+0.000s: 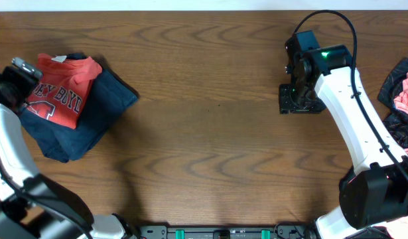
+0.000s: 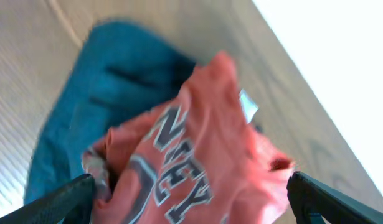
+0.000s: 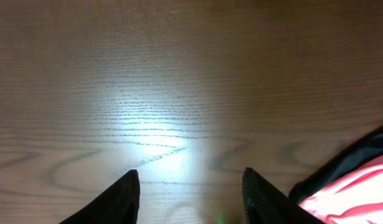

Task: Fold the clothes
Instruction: 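Carry the folded coral shirt with the left gripper onto the denim, then lower the coral shirt onto the denim and release the left gripper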

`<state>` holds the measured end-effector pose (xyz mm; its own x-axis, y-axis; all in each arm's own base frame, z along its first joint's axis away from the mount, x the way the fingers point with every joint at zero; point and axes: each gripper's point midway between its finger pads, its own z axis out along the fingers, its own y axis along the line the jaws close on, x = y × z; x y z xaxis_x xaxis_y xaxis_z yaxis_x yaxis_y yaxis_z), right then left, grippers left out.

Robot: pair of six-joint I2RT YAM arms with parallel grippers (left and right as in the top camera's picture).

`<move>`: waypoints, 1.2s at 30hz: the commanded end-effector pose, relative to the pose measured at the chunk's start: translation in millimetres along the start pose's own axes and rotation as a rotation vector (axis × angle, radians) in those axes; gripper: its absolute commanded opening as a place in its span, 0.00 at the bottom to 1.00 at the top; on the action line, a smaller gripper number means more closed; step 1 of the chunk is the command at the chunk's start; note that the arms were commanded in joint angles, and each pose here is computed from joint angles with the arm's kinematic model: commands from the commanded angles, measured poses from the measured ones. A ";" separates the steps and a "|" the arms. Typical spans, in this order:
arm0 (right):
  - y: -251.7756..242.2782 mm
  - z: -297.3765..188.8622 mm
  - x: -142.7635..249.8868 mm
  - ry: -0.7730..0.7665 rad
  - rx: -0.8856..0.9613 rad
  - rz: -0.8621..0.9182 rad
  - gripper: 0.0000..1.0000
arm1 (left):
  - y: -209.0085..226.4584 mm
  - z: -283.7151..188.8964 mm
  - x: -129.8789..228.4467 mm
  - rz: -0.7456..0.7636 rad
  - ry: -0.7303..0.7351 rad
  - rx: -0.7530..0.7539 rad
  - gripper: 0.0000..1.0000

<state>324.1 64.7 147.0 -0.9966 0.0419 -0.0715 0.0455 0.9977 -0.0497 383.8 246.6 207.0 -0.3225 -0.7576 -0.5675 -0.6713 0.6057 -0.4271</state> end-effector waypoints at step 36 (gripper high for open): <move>-3.4 -7.0 1.8 -0.005 0.003 -0.004 0.59 | 59.3 83.7 51.1 -0.148 0.247 -0.068 0.98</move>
<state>319.4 63.6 146.8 -0.9978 0.0409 -0.0524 0.0438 0.9975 -0.0551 375.7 269.3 88.0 -0.3607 -0.8754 -0.3218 -0.7944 0.4691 -0.3858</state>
